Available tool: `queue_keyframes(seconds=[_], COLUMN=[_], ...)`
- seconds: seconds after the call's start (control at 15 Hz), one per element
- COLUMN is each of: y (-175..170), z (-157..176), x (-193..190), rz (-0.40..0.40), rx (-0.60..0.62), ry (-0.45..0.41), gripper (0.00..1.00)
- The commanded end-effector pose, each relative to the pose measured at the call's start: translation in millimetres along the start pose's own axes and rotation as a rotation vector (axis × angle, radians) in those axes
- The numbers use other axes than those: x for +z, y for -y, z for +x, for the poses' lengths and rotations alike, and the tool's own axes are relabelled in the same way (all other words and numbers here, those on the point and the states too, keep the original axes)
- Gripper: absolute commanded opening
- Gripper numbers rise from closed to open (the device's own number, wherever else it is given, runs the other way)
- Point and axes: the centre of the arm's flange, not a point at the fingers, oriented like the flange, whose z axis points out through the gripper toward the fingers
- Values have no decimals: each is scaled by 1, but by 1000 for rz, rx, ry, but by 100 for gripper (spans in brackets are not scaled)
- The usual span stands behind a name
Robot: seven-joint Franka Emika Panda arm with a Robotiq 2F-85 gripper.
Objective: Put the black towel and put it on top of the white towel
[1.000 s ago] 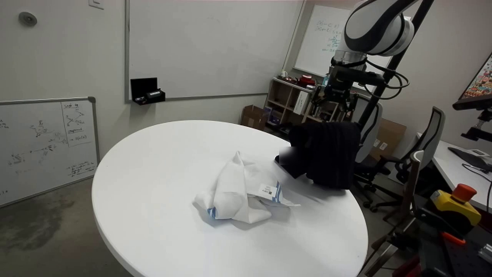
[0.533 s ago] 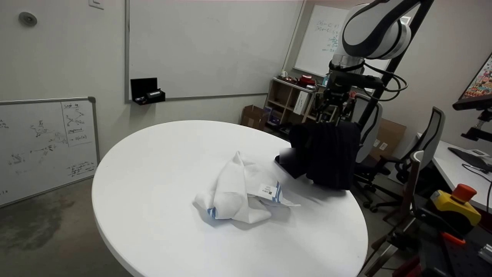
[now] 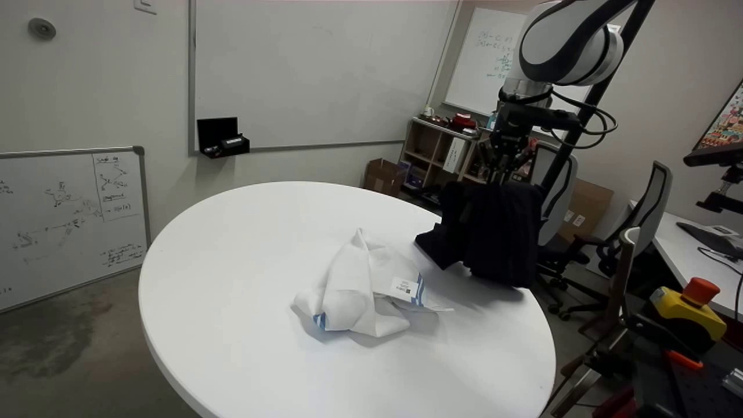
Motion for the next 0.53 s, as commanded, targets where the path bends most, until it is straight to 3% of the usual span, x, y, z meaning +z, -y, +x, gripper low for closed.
queue_keyframes(seconds=[0.0, 0.47], y=[4, -3], z=[-5, 2], x=[3, -40], rz=[-17, 75], rx=[2, 43], ry=[16, 80], gripper=[4, 4])
